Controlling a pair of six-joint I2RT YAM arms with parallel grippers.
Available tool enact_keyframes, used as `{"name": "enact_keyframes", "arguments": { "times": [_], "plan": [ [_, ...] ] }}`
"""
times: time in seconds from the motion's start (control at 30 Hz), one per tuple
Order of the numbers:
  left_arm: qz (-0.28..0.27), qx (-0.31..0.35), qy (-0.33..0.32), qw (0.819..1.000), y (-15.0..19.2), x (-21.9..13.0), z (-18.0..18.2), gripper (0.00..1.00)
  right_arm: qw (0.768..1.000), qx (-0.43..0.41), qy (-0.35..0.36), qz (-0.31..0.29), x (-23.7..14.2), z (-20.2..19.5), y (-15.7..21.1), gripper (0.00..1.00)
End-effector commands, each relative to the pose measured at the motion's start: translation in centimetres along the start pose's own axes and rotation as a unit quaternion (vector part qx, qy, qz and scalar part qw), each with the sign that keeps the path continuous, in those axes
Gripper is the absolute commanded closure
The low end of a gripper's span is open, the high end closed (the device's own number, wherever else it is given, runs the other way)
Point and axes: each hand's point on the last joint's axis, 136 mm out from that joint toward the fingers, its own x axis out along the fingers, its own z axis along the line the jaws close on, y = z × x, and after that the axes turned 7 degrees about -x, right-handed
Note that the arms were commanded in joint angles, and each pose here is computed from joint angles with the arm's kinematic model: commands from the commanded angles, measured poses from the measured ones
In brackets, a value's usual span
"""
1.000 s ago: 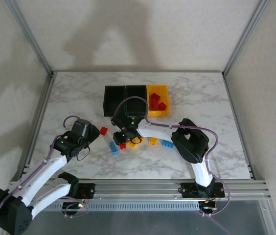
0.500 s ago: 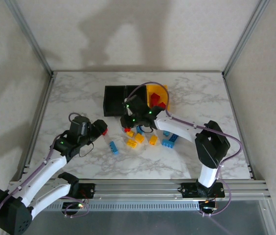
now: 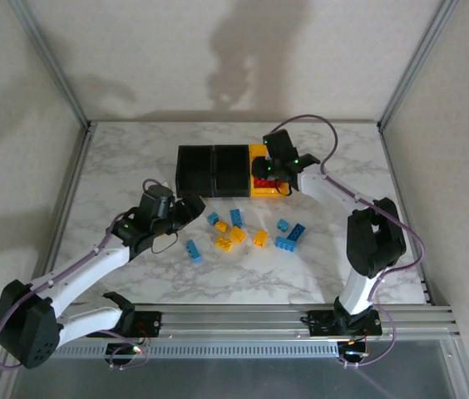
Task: Sort the legos into containers by color
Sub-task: Place the lego in the container.
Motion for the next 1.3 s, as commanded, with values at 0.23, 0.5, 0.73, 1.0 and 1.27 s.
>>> {"name": "enact_keyframes", "arguments": {
  "times": [0.23,0.5,0.73,1.0,1.27],
  "plan": [
    [-0.008,0.014,0.014,1.000,-0.2,0.6,-1.9,0.31,0.995,0.018,0.092,-0.042,5.1,-6.0,-6.3,0.68],
    [-0.021,0.015,-0.012,1.000,-0.4,0.0,-0.3,0.31,0.990,0.014,0.139,-0.037,7.7,-8.0,-7.1,0.65],
    [-0.024,0.012,-0.032,0.999,-0.3,0.0,0.9,0.31,0.987,0.011,0.155,-0.036,8.2,-8.6,-7.2,0.55],
    [-0.048,0.000,-0.060,0.997,-1.0,-0.4,2.3,0.31,0.990,0.006,0.127,-0.066,5.0,-6.6,-9.3,0.52],
    [-0.092,-0.023,-0.148,0.984,-2.8,-1.8,6.8,0.28,0.995,-0.015,0.008,-0.096,-1.8,0.0,-7.4,0.49]
  ]
}}
